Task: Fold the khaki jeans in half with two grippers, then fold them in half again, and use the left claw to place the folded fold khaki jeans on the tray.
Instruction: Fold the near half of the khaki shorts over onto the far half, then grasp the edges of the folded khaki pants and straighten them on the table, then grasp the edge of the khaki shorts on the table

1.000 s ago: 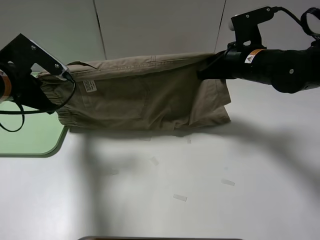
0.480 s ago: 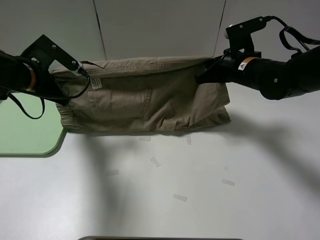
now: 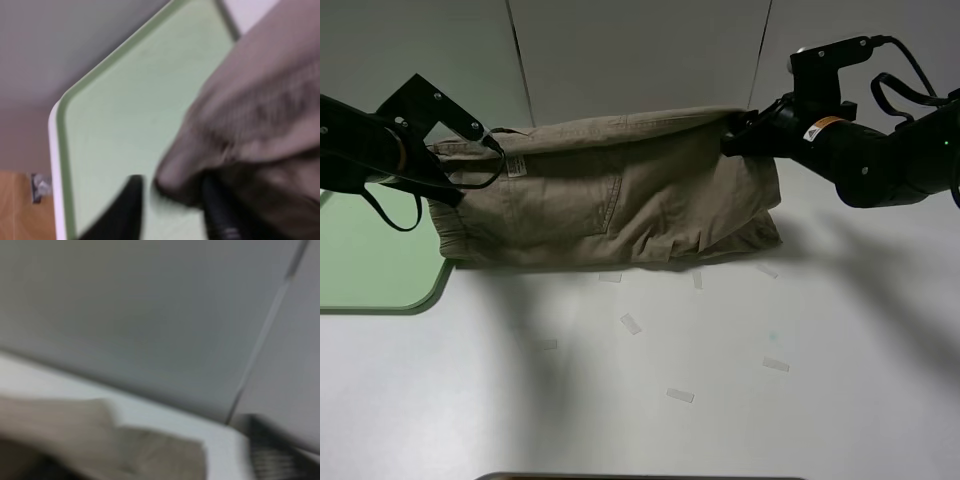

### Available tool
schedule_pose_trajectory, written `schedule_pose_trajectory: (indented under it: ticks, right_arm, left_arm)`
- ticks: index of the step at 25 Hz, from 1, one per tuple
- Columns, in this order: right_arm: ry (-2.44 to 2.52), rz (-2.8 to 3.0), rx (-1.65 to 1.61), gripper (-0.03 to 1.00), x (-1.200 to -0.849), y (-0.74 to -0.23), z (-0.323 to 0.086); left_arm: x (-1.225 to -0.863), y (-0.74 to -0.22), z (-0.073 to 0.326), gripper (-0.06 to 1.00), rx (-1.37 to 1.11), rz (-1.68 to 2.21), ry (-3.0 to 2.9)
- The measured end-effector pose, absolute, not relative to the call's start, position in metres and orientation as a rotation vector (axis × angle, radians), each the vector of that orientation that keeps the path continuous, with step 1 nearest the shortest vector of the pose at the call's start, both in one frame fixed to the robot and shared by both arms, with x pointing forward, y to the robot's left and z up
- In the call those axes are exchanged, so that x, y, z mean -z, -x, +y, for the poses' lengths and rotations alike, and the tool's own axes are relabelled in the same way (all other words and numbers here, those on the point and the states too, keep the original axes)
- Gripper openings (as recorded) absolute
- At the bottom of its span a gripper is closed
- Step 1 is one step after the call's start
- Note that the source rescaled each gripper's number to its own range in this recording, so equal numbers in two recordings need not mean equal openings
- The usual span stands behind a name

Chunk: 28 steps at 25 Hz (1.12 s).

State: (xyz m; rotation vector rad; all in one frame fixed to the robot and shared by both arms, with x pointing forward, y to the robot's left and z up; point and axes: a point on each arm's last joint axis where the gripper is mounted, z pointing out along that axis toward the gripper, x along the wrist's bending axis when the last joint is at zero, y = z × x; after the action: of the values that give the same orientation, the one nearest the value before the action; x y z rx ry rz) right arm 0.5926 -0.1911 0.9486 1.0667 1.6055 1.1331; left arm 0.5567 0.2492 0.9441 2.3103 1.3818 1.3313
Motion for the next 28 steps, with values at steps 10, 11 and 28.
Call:
schedule_pose_trajectory:
  ticks: [10, 11, 28]
  right_arm:
    - [-0.949, 1.465, -1.161, 1.00, -0.963, -0.595, -0.194]
    - [-0.948, 1.466, -1.160, 1.00, -0.963, -0.595, -0.194]
    - [-1.005, 1.556, -1.108, 1.00, -0.988, -0.584, -0.198]
  left_arm:
    - [-0.957, -0.559, 0.265, 0.81, -1.539, 1.625, -2.067]
    - [-0.958, -0.559, 0.266, 0.81, -1.558, 1.634, -2.060]
    - [-0.993, -0.547, 0.247, 0.82, -1.680, 1.401, -2.142]
